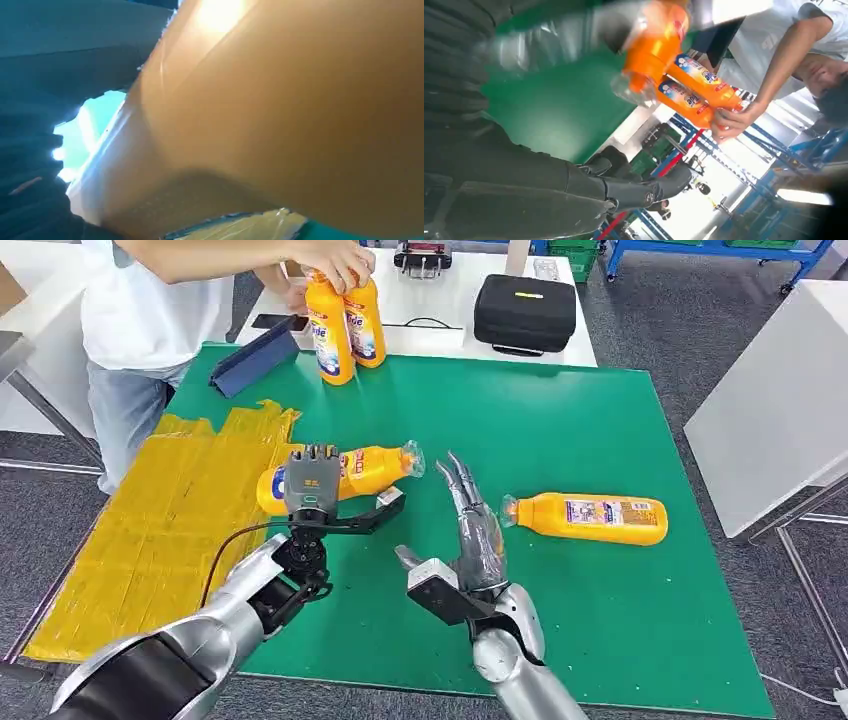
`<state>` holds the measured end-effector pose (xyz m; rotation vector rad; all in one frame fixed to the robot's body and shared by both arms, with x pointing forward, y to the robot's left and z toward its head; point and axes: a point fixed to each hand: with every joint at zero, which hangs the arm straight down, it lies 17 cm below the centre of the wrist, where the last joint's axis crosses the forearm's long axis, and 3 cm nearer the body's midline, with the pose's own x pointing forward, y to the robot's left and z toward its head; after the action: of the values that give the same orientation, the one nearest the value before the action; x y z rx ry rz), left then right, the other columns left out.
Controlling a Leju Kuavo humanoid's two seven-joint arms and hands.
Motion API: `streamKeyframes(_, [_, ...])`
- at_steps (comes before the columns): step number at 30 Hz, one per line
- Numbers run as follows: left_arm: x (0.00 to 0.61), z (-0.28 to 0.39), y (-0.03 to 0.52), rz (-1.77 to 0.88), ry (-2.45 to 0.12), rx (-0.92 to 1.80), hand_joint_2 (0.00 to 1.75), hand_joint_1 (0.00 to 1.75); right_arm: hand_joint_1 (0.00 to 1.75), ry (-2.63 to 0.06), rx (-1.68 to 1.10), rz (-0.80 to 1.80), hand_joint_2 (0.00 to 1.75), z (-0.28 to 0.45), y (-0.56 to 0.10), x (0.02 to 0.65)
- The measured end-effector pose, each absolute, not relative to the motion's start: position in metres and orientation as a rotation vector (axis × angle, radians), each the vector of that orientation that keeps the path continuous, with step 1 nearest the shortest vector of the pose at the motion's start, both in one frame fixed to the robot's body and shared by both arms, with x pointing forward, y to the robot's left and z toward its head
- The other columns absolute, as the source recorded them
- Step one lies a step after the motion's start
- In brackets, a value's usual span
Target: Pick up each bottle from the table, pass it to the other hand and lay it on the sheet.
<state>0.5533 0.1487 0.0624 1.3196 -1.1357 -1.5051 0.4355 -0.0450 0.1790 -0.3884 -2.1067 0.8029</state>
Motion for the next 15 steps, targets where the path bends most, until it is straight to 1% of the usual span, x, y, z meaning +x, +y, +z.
streamKeyframes(5, [0.552, 0.056, 0.155, -1.54, -1.111, 1.334, 1.75, 1.75, 0.0, -2.11, -0.387, 0.8, 1.75, 0.181, -0.044, 0.435])
streamKeyframes(10, [0.548, 0.037, 0.173, -1.622, -0.985, 1.335, 1.75, 1.75, 0.0, -2.106, -0.376, 0.808, 1.75, 0.18, -0.042, 0.435])
streamKeyframes(15, [0.545, 0.023, 0.204, -1.654, -0.866, 1.36, 1.75, 1.75, 0.0, -2.101, -0.374, 0.818, 1.75, 0.176, -0.041, 0.431])
